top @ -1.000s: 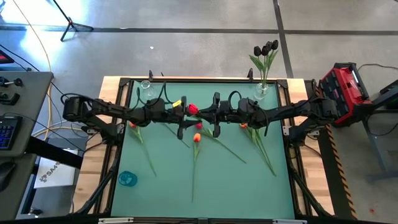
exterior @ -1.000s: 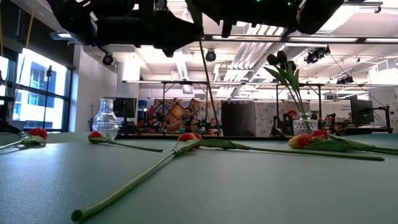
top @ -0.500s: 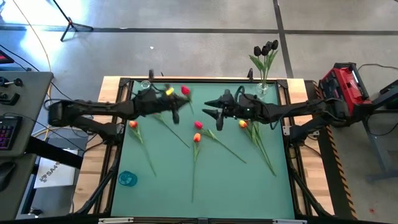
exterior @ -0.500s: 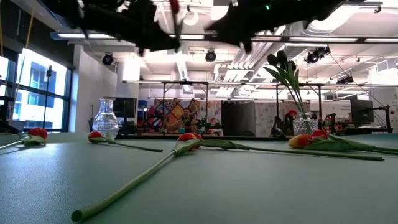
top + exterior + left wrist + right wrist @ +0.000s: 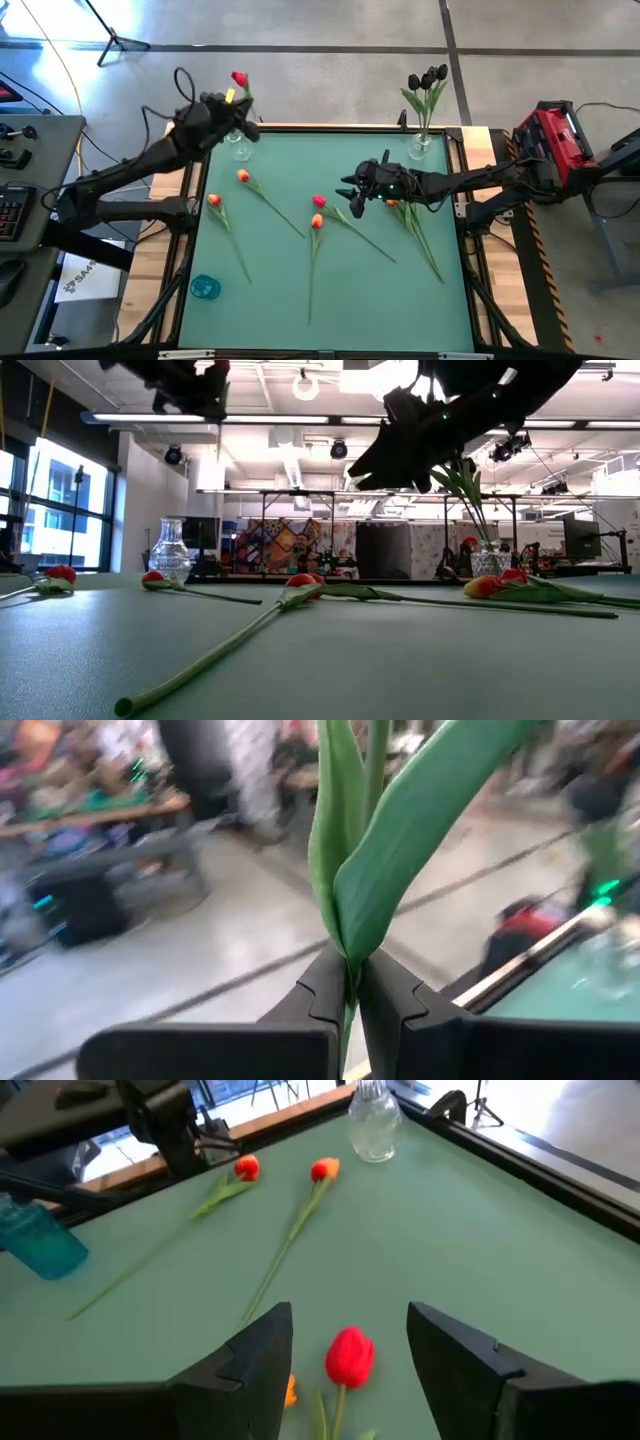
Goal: Sort flowers into vase by color
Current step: Put the red tulip into the left transparent vase
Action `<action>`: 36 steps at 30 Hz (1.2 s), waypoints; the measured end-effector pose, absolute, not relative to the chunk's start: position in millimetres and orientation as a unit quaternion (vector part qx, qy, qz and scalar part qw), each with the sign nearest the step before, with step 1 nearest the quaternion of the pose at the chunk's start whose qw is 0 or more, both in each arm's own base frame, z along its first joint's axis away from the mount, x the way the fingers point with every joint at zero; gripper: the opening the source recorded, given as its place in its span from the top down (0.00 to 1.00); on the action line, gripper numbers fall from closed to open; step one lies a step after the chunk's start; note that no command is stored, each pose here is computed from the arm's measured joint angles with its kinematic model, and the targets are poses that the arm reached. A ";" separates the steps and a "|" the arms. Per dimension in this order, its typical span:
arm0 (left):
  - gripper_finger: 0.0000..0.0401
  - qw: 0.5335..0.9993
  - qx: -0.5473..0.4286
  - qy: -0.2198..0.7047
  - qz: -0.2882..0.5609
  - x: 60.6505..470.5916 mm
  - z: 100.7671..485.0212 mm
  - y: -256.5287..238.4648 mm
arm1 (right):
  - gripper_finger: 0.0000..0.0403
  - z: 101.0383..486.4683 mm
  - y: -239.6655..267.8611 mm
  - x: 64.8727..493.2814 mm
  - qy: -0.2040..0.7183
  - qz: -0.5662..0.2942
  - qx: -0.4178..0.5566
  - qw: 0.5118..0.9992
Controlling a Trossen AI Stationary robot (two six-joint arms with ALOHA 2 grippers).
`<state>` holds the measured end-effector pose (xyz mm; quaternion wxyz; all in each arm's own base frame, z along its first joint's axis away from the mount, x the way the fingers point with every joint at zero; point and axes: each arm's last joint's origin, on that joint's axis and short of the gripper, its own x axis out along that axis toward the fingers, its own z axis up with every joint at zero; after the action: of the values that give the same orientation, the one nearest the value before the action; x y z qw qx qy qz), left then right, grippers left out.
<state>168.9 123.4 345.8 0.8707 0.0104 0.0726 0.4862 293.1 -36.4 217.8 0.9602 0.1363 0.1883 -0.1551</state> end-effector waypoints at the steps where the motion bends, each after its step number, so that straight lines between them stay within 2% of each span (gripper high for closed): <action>1: 0.99 0.862 0.007 0.086 0.499 166.2 350.8 123.9 | 0.53 217.6 -36.4 293.0 0.190 -0.155 0.136 0.960; 6: 0.99 0.817 0.019 0.125 0.563 152.5 352.9 130.4 | 0.53 217.6 -34.9 293.1 0.191 -0.152 0.132 0.961; 8: 0.99 0.807 0.018 0.113 0.579 144.2 357.1 131.9 | 0.53 218.3 -35.0 293.4 0.188 -0.151 0.131 0.962; 14: 0.99 0.807 0.008 0.090 0.584 127.6 363.9 132.9 | 0.53 218.2 -35.0 293.3 0.188 -0.152 0.131 0.961; 20: 0.99 0.801 -0.049 0.100 0.588 121.3 354.9 135.7 | 0.53 218.2 -35.2 293.3 0.188 -0.152 0.131 0.961; 25: 0.99 0.794 -0.086 0.105 0.592 120.8 342.6 138.5 | 0.53 218.2 -35.2 293.3 0.188 -0.153 0.135 0.961; 30: 0.98 0.772 -0.132 0.125 0.608 120.7 312.4 145.5 | 0.53 214.8 -35.0 291.7 0.203 -0.160 0.154 0.954; 36: 0.91 0.766 -0.154 0.140 0.608 118.5 291.2 147.7 | 0.53 201.0 -34.4 286.2 0.267 -0.176 0.176 0.931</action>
<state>118.5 147.7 291.2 0.7665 -0.1544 0.1399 0.6076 286.2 -34.4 201.0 0.9308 0.1762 0.2674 -0.1765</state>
